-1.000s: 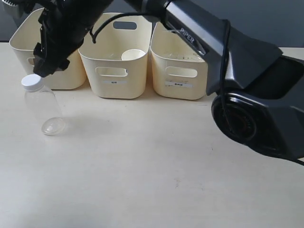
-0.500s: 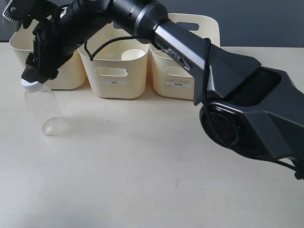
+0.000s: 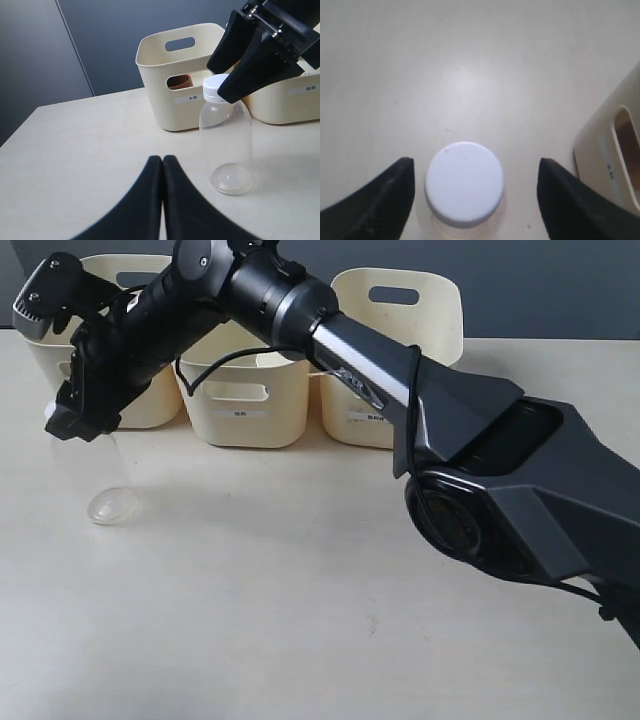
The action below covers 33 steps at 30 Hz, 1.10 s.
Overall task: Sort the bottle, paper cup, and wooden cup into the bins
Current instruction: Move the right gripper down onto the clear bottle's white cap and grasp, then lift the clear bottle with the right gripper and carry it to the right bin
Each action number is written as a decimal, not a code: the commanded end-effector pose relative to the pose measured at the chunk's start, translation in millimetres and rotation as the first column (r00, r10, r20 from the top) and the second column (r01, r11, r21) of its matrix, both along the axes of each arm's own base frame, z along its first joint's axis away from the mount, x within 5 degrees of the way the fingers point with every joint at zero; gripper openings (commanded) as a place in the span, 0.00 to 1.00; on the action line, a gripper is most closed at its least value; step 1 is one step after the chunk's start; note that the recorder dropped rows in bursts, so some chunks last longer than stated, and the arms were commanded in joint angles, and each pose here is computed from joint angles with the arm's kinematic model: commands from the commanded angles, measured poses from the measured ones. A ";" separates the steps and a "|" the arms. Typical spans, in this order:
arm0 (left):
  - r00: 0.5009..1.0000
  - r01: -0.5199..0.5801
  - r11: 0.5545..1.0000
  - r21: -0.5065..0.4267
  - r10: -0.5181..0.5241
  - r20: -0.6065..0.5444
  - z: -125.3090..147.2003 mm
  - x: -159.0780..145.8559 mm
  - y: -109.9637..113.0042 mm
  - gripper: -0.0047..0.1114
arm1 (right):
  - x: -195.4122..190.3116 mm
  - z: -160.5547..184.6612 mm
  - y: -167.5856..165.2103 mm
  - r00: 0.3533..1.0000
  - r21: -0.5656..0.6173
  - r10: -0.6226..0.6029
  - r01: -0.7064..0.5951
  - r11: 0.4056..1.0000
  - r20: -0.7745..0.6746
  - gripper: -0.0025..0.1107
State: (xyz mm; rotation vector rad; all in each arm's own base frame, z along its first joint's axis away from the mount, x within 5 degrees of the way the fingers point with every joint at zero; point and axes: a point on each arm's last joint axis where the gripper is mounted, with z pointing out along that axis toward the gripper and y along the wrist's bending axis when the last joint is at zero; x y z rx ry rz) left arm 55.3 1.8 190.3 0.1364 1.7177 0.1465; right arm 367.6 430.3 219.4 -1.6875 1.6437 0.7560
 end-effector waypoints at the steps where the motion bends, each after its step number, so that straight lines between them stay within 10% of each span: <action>1: 1.000 0.005 1.000 -0.008 -0.004 0.006 1.9 0.2 -0.4 0.04 | 0.0 1.2 1.6 1.000 0.021 0.000 0.000 1.000 0.002 0.61; 13: 1.000 0.005 1.000 -0.008 -0.004 0.006 1.9 0.2 -0.4 0.04 | 3.1 -11.8 4.6 1.000 0.028 -0.015 0.015 0.999 -0.010 0.59; 20: 1.000 0.005 1.000 -0.008 -0.004 0.006 1.9 0.2 -0.4 0.04 | 2.8 -11.7 4.8 1.000 0.031 -0.016 0.016 0.999 -0.016 0.03; 33: 1.000 0.005 1.000 -0.008 -0.004 0.006 1.9 0.2 -0.4 0.04 | -8.6 43.0 -6.8 0.997 0.032 0.025 -0.027 0.999 0.073 0.02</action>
